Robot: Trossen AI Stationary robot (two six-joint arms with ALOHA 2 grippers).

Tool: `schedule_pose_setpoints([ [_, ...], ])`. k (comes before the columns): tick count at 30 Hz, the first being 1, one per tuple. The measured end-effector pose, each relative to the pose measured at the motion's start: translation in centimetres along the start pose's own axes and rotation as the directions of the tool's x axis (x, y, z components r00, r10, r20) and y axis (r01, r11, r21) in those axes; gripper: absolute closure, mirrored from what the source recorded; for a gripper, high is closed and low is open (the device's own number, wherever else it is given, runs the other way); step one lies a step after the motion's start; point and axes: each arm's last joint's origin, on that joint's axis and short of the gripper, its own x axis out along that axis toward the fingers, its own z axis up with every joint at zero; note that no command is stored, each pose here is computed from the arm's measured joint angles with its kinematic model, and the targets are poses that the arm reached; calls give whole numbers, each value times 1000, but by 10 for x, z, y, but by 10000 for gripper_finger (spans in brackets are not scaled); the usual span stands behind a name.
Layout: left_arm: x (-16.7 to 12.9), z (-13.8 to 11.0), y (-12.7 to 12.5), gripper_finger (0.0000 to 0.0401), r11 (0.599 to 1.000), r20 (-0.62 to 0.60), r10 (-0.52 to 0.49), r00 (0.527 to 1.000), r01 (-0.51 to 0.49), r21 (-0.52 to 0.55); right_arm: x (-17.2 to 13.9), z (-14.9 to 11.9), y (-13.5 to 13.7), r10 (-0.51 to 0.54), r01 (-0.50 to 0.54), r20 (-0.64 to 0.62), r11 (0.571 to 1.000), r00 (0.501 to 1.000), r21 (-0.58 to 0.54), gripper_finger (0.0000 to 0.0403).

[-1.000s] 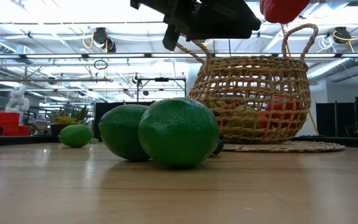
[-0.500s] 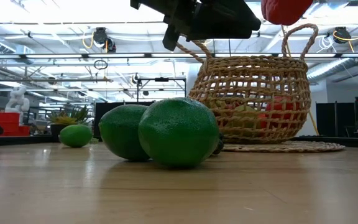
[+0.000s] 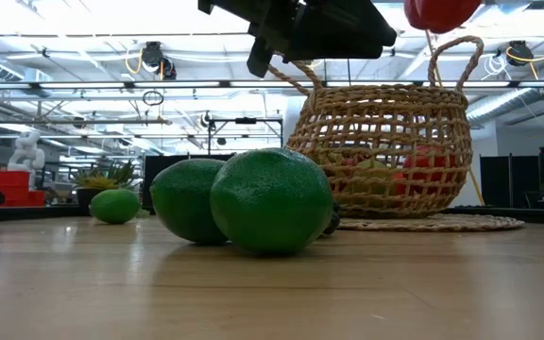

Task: Build produce basket
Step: Put the red bell pepper into the brown basket

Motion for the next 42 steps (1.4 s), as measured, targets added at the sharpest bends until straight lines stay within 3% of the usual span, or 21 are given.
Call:
schedule_pose_setpoints([
  [8, 0, 0, 0, 313, 1000, 0, 0, 1000, 0, -5, 2, 2, -5, -42, 37, 19, 975, 999, 218, 383],
  [20, 0, 0, 0, 313, 1000, 0, -1, 1000, 1, -5, 4, 1, -9, -75, 61, 13, 891, 997, 450, 383],
  [26, 0, 0, 0, 313, 1000, 0, -1, 1000, 1, -8, 4, 1, -9, -74, 58, 14, 875, 997, 480, 383],
  [33, 0, 0, 0, 313, 1000, 0, -1, 1000, 1, -7, 4, 5, -11, -89, 59, 47, 896, 995, 440, 383],
  [37, 0, 0, 0, 313, 1000, 0, -1, 1000, 1, -3, 3, 13, -16, -135, 78, 117, 912, 984, 403, 383],
  [42, 0, 0, 0, 313, 1000, 0, -2, 1000, 2, -3, 4, 18, -29, -257, 192, 161, 922, 953, 336, 383],
])
